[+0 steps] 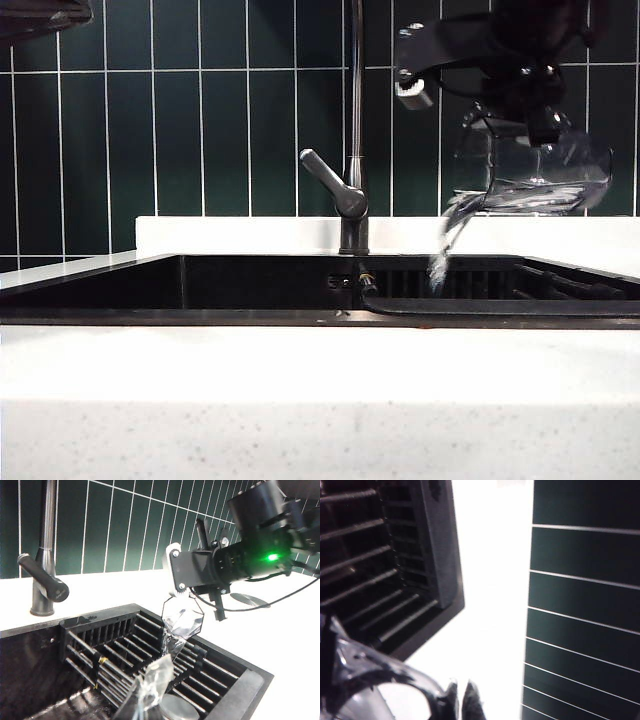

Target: Pick up the mug next to the sink, go to the faucet to get some water, pour the water into the sink, and finally put the mug back to its place.

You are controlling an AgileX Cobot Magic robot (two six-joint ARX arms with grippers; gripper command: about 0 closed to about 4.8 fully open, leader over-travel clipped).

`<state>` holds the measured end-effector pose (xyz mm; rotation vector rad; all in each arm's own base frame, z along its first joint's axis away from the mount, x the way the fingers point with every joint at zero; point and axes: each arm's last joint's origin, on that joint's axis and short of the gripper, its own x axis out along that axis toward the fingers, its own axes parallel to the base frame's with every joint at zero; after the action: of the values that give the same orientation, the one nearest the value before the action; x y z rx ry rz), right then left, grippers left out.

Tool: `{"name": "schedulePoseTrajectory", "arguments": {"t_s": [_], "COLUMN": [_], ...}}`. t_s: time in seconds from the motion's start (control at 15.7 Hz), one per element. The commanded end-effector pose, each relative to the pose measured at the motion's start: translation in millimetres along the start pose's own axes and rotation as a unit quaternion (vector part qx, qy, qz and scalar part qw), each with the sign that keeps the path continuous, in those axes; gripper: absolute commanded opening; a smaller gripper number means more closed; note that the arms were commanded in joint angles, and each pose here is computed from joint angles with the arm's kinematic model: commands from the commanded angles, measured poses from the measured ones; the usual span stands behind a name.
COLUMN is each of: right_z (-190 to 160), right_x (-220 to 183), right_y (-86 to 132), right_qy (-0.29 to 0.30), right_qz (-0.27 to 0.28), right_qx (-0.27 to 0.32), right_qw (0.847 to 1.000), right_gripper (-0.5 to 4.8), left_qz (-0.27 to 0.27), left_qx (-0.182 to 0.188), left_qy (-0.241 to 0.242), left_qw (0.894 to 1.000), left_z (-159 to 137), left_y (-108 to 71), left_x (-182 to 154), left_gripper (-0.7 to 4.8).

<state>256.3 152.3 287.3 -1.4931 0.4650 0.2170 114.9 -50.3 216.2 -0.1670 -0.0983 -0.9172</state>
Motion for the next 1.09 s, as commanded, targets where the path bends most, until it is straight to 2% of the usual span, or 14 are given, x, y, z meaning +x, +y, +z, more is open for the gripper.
{"name": "schedulePoseTrajectory", "arguments": {"t_s": [0.06,0.38,0.89,0.96,1.09], "right_z": [9.0,19.1,20.7,20.7,17.7], "right_x": [-11.0,-25.5,-27.9,-27.9,-32.2], "right_y": [-1.4,2.9,3.8,3.7,1.8], "right_qy": [0.030,0.091,0.099,0.096,0.062], "right_qz": [-0.033,-0.071,-0.078,-0.078,-0.074], "right_qx": [-0.019,-0.041,-0.033,-0.019,0.090], "right_qw": [0.999,0.992,0.992,0.992,0.991], "right_gripper": [-0.09,-0.09,-0.09,-0.09,-0.08], "left_qz": [-0.003,-0.002,-0.002,-0.002,-0.003], "left_qx": [-0.002,-0.001,0.000,0.000,-0.004], "left_qy": [0.001,0.000,0.000,0.000,0.000], "left_qw": [1.000,1.000,1.000,1.000,1.000], "left_z": [-3.0,-2.8,-2.9,-2.9,-2.9], "left_y": [0.0,0.1,0.1,0.1,0.0], "left_x": [-0.8,-0.8,-0.8,-0.8,-0.8], "left_gripper": [-0.06,-0.06,-0.06,-0.06,-0.06]}}
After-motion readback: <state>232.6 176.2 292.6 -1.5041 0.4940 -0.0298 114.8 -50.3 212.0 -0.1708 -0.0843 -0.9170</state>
